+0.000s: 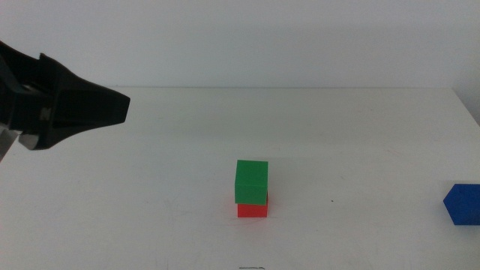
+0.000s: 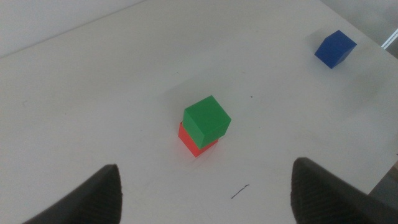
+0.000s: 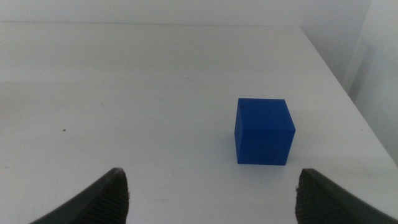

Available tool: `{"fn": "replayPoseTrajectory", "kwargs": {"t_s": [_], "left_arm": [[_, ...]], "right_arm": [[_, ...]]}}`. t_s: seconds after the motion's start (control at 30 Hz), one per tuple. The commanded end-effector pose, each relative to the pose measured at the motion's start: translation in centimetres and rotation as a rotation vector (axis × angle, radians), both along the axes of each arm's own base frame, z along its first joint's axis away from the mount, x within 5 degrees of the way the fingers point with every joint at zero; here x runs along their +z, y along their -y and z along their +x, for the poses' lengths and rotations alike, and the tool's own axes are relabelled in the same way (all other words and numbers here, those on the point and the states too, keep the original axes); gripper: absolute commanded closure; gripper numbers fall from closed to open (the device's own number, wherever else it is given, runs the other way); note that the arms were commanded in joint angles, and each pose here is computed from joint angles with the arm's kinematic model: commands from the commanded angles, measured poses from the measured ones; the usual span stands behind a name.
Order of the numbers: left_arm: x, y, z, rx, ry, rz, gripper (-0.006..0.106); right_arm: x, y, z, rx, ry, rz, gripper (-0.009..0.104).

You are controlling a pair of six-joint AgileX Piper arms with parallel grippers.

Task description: Stack red cubes first, then green, then blue cubes in a specific spot.

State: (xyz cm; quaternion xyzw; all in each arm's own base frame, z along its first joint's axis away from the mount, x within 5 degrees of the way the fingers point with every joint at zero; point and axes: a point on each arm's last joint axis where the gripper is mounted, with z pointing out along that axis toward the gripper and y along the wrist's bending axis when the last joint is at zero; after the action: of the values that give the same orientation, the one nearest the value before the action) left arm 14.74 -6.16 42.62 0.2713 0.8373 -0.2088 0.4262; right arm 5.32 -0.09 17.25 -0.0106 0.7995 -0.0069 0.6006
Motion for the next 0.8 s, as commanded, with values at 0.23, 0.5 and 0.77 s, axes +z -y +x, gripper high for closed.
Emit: {"fn": "replayPoseTrajectory", "kwargs": {"t_s": [0.23,0.5,0.77], "left_arm": [[1.4,0.2,-0.1,0.015,0.066,-0.072,0.008],[1.4,0.2,-0.1,0.015,0.066,-0.072,0.008],[1.3,0.2,-0.1,0.015,0.065,-0.072,0.008]], "right_arm": [[3.0,-0.1,0.1,0.017,0.297,-0.058,0.017],[3.5,-0.2,0.1,0.023,0.352,-0.057,0.017],[6.6,-0.1,1.4,-0.004,0.211,0.080,0.017]]}}
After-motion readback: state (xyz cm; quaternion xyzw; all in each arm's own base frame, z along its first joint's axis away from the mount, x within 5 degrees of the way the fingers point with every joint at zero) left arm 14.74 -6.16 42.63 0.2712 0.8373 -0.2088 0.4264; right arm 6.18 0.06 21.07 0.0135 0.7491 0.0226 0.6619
